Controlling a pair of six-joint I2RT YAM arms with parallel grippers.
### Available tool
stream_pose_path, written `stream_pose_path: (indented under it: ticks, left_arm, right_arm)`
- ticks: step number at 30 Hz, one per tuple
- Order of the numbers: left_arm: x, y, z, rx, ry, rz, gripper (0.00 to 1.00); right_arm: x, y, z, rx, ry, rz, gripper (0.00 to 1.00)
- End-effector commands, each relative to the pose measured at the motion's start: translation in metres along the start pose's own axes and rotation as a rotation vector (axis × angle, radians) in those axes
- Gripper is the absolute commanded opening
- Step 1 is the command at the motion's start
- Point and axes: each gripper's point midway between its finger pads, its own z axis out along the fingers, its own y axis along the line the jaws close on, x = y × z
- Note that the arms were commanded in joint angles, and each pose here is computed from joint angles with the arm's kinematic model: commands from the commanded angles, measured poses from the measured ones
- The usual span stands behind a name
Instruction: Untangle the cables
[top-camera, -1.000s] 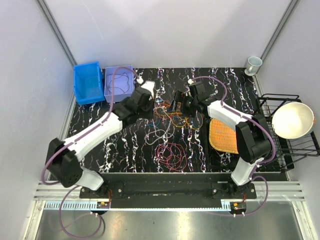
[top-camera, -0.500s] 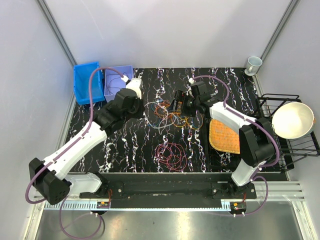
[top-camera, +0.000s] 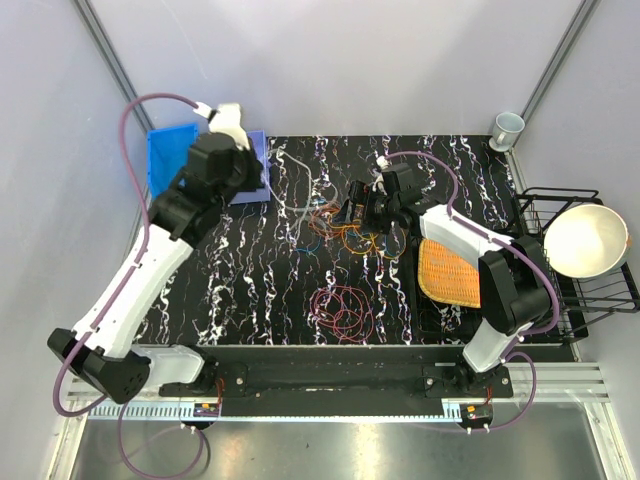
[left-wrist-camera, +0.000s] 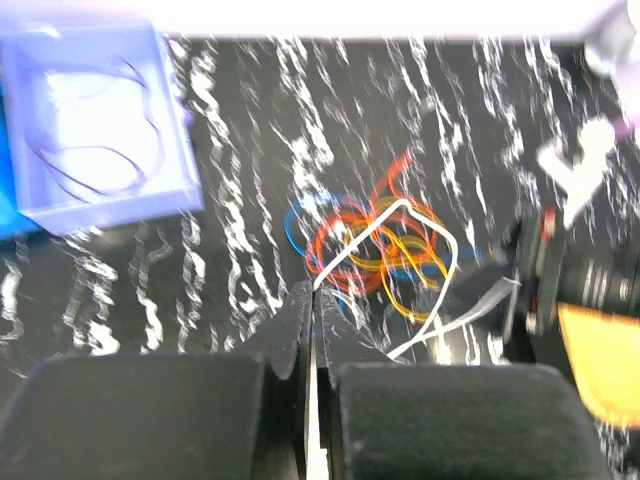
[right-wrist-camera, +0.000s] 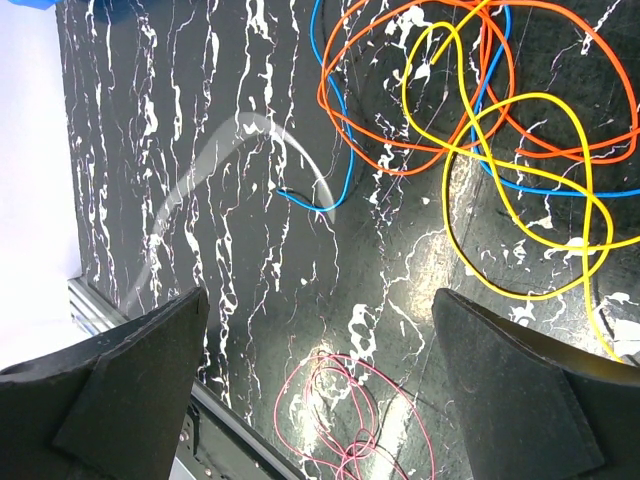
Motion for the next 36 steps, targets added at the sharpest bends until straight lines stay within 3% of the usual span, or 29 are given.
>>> stream_pose_path:
  ticks: [1, 18, 24, 30, 36]
  left_arm:
    - [-0.044, 0.023, 0.001, -0.06, -0.086, -0.021, 0.0]
    - [-0.189, 0.144, -0.011, -0.392, -0.41, -0.169, 0.0]
    - [-0.212, 0.206, -0.016, -0.505, -0.488, -0.231, 0.0]
    - [-0.223, 0.255, 0.001, -0.514, -0.525, -0.321, 0.0]
    - [-0.238, 0.277, 0.01, -0.528, -0.55, -0.311, 0.0]
  right_arm:
    - [-0.012, 0.016, -0.012, -0.056, -0.05, -0.033, 1.0]
    - [-0.01, 0.023, -0.017, -0.089, -0.042, -0.029, 1.0]
    - [-0.006, 0.022, -0.015, -0.093, -0.026, -0.02, 1.0]
    - [0.0, 0.019, -0.007, -0.102, 0.005, -0.003, 1.0]
    - [0.002, 0.014, 0.0, -0.093, 0.017, 0.004, 1.0]
